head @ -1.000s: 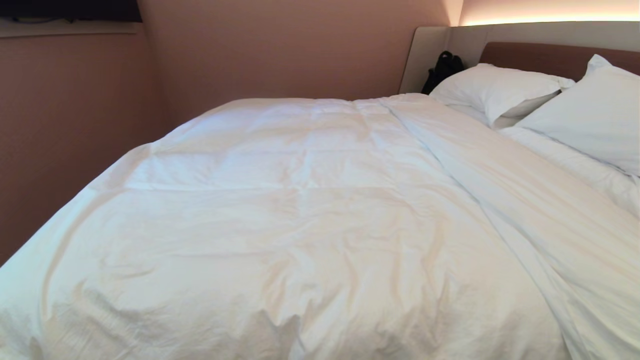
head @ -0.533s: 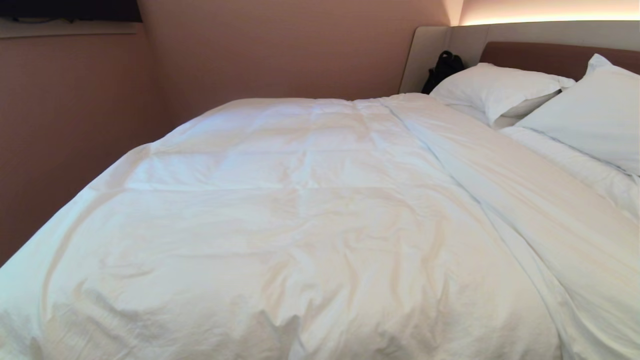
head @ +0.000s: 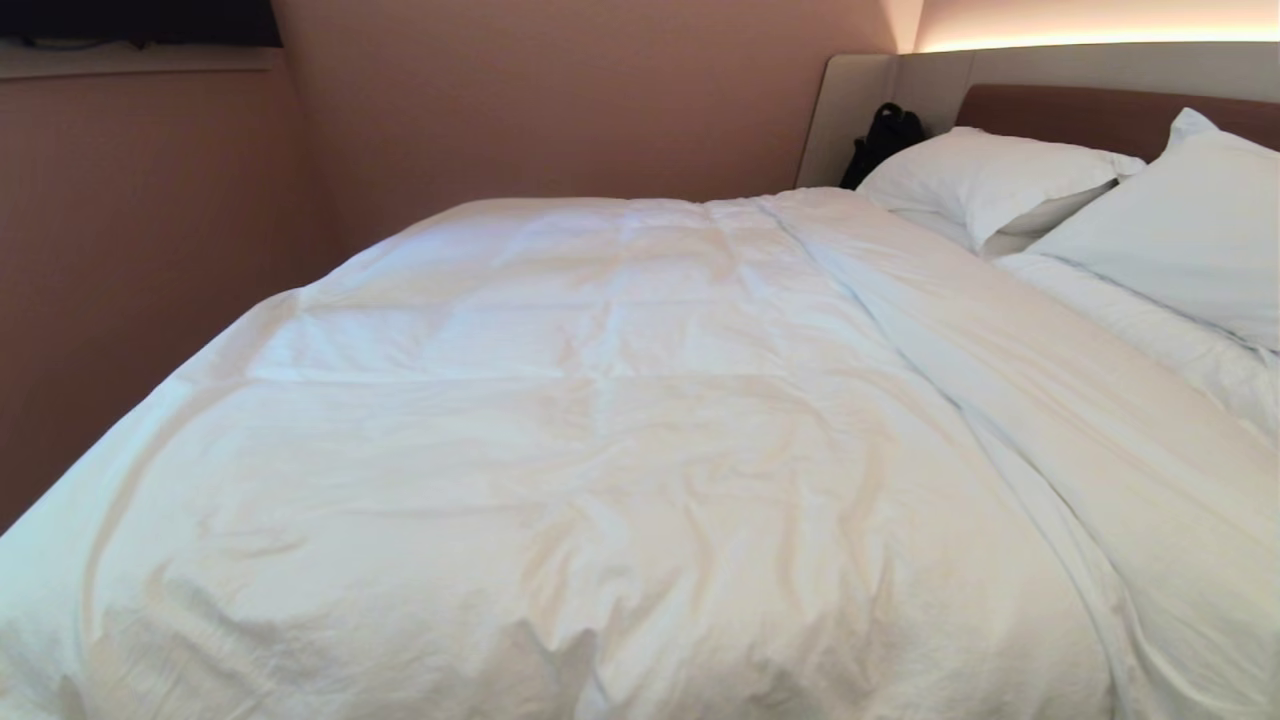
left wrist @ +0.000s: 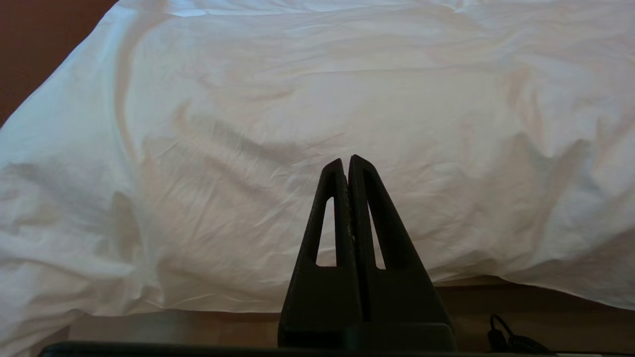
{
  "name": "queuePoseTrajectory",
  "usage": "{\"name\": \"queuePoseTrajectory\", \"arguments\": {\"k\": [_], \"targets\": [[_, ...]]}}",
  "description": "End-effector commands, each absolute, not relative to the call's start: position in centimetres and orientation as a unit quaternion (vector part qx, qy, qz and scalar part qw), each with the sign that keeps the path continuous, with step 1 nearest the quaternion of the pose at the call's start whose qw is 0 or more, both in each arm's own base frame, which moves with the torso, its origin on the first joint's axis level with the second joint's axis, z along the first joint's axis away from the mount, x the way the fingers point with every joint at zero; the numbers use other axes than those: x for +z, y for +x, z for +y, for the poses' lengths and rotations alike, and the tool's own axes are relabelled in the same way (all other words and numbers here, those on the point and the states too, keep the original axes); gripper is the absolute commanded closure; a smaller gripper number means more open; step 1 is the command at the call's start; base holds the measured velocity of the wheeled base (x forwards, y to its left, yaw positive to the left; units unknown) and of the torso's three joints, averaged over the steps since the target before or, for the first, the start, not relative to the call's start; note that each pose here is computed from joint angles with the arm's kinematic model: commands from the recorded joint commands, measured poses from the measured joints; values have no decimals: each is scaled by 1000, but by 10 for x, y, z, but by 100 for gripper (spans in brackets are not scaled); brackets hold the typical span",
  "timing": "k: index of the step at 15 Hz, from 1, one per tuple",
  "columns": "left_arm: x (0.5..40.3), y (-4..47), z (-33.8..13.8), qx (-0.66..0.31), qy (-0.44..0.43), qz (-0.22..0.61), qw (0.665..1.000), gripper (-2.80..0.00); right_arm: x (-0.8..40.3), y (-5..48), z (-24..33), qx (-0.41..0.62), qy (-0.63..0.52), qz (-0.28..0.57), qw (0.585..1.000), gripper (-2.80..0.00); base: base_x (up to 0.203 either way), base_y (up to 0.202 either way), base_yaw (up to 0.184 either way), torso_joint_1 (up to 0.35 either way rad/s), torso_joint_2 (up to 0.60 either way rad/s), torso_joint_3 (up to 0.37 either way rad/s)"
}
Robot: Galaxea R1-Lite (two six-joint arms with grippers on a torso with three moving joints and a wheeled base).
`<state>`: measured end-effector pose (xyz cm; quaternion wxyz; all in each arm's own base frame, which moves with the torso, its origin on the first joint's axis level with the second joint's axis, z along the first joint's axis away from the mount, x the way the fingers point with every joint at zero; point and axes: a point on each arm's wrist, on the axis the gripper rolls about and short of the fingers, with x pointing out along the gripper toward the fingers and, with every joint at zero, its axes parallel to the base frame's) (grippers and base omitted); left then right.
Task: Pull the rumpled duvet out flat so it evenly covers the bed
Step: Flatten the corners of the folded blanket
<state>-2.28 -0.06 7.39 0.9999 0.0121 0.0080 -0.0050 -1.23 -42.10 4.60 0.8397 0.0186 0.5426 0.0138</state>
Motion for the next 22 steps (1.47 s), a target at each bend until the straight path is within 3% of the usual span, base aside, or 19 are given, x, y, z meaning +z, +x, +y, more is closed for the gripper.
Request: {"name": "queuePoseTrajectory", "arguments": {"k": [1,9,15,16,22], "targets": [[74,-23,-1,-5,12,8,1000,0,44,-10,-420,26,15,546,837,-280,0,0,0,0,0,0],[74,-23,-1,-5,12,8,1000,0,67,-8,-408,36,29,538,842,-280,0,0,0,0,0,0],[74,-23,-1,-5,12,8,1000,0,79,31,-394,95,44,502,859,-280,0,0,0,0,0,0],[74,-23,-1,-5,12,8,1000,0,80,36,-393,98,43,494,863,0,0,0,0,0,0,0],[74,-23,-1,-5,12,8,1000,0,71,51,-394,115,43,495,860,0,0,0,0,0,0,0]]}}
